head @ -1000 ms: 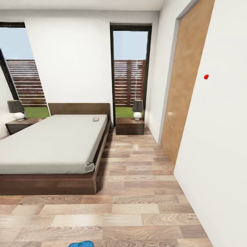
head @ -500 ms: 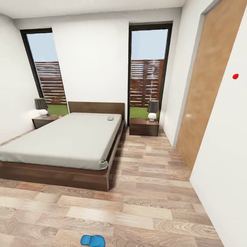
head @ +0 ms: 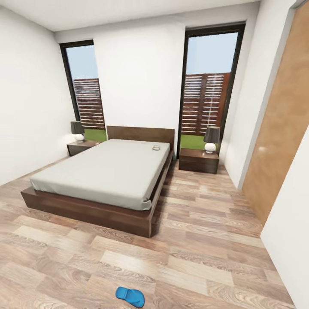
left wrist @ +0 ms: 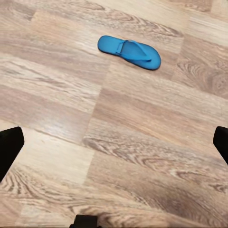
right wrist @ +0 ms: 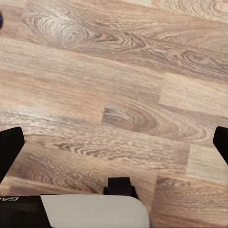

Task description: In the bedroom, move the book from the bed onto either nightstand, and place the two sandals side by side next to the bed.

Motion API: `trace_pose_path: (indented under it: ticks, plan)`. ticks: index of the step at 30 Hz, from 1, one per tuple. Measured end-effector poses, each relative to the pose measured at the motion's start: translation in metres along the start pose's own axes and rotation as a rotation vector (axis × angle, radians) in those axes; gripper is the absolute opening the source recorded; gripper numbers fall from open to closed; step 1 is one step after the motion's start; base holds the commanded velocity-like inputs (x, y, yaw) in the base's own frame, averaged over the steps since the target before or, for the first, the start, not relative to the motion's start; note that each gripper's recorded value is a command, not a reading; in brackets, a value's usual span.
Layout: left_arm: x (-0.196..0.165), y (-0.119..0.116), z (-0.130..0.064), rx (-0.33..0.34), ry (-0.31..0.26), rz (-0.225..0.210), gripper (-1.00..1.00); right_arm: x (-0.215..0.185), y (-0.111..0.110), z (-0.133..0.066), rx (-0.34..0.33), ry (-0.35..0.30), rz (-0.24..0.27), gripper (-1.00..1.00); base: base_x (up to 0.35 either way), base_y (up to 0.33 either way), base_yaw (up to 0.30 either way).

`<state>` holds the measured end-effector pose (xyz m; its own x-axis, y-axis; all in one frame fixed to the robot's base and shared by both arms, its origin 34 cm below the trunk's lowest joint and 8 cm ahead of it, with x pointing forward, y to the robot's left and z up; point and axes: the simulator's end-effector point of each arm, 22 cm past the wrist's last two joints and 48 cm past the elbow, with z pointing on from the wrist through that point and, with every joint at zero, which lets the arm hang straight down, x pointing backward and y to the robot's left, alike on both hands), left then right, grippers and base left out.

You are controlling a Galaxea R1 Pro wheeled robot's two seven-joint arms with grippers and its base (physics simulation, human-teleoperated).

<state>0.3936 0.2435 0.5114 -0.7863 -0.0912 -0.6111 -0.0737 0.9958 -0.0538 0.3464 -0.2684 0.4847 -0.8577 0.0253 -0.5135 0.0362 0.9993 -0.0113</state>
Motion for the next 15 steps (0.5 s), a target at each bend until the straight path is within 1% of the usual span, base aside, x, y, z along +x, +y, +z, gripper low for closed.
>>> trace_pose_path:
  ticks: [15]
  plan:
    - [0.0,0.0,0.0,0.0,0.0,0.0,1.0,-0.0001,0.0,0.0,0.0,0.0,0.0,1.0,0.0,0.0,0.29]
